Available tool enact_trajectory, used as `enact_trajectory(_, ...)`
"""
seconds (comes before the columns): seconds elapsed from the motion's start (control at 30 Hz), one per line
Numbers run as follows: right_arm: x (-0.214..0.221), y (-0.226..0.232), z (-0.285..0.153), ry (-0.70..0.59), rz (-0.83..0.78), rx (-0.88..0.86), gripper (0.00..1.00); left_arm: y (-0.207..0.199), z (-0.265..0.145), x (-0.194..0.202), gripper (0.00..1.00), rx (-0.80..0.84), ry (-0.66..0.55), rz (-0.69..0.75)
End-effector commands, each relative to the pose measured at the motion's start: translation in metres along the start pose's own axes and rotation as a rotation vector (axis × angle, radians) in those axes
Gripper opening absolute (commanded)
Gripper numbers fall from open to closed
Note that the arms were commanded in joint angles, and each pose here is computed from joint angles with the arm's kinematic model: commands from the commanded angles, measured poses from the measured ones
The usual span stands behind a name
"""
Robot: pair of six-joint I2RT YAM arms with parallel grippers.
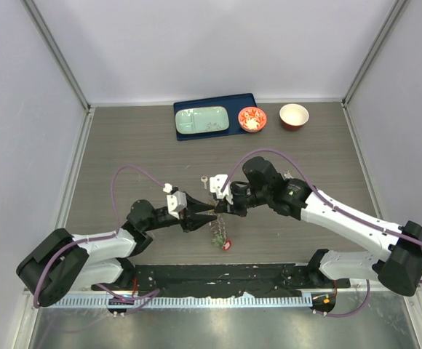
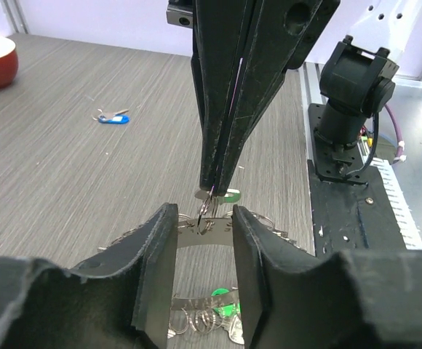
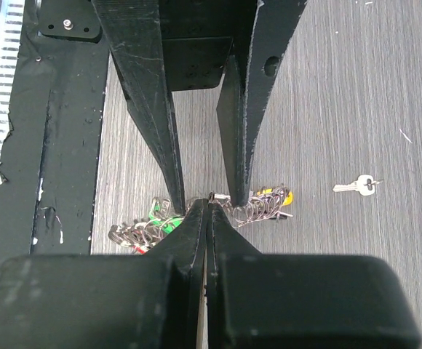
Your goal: Put the keys on the keyring
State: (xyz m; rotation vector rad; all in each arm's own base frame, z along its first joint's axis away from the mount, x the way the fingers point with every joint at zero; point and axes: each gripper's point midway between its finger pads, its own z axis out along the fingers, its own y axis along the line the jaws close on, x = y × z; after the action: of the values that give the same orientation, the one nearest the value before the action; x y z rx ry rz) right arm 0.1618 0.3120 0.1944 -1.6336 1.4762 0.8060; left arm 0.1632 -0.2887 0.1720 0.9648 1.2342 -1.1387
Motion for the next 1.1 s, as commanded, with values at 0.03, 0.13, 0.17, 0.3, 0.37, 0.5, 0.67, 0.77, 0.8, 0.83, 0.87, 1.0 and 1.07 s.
enact_trajectory(0.03,-0.027,-0.007,-0.003,-0.067,-0.052,0.007,0.01,-0.001,0.008,-0.02,0.31,0.042,-0.062,0.069)
enact_trajectory(0.13,-0.026,-0.008,-0.004,-0.065,-0.054,0.016,0.01,-0.003,0.008,-0.017,0.18,0.054,-0.051,0.057)
enact_trajectory(0.17,-0.027,-0.008,-0.005,-0.066,-0.055,0.02,0.01,-0.003,0.008,-0.016,0.13,0.055,-0.051,0.057)
enact_trajectory(0.3,-0.027,-0.01,-0.009,-0.062,-0.052,0.047,0.01,-0.001,0.005,-0.015,0.0,0.034,-0.051,0.05)
enact_trajectory(0.37,-0.026,-0.01,-0.012,-0.059,-0.046,0.055,0.01,0.001,0.005,-0.016,0.0,0.01,-0.057,0.036)
enact_trajectory(0.5,-0.019,-0.007,-0.016,-0.04,-0.032,0.068,0.01,0.008,0.0,-0.023,0.0,-0.059,-0.097,0.013)
enact_trajectory(0.67,-0.011,0.0,-0.022,-0.026,-0.01,0.069,0.01,0.023,-0.008,-0.036,0.0,-0.184,-0.169,-0.053)
enact_trajectory(0.77,-0.003,0.003,-0.02,-0.008,0.011,0.062,0.01,0.028,-0.012,-0.046,0.0,-0.226,-0.222,-0.072)
enact_trajectory(0.8,0.001,0.005,-0.019,0.0,0.018,0.058,0.01,0.03,-0.013,-0.05,0.0,-0.238,-0.244,-0.1)
enact_trajectory(0.83,0.001,0.005,-0.017,-0.004,0.024,0.057,0.01,0.03,-0.013,-0.054,0.0,-0.244,-0.26,-0.109)
enact_trajectory(0.87,0.001,0.006,-0.016,-0.008,0.026,0.05,0.01,0.033,-0.014,-0.06,0.0,-0.26,-0.283,-0.118)
enact_trajectory(1.0,0.002,0.006,-0.009,-0.036,0.036,0.041,0.01,0.035,-0.012,-0.074,0.0,-0.27,-0.332,-0.188)
enact_trajectory(1.07,-0.001,0.007,-0.003,-0.056,0.034,0.034,0.01,0.036,-0.013,-0.08,0.0,-0.272,-0.367,-0.219)
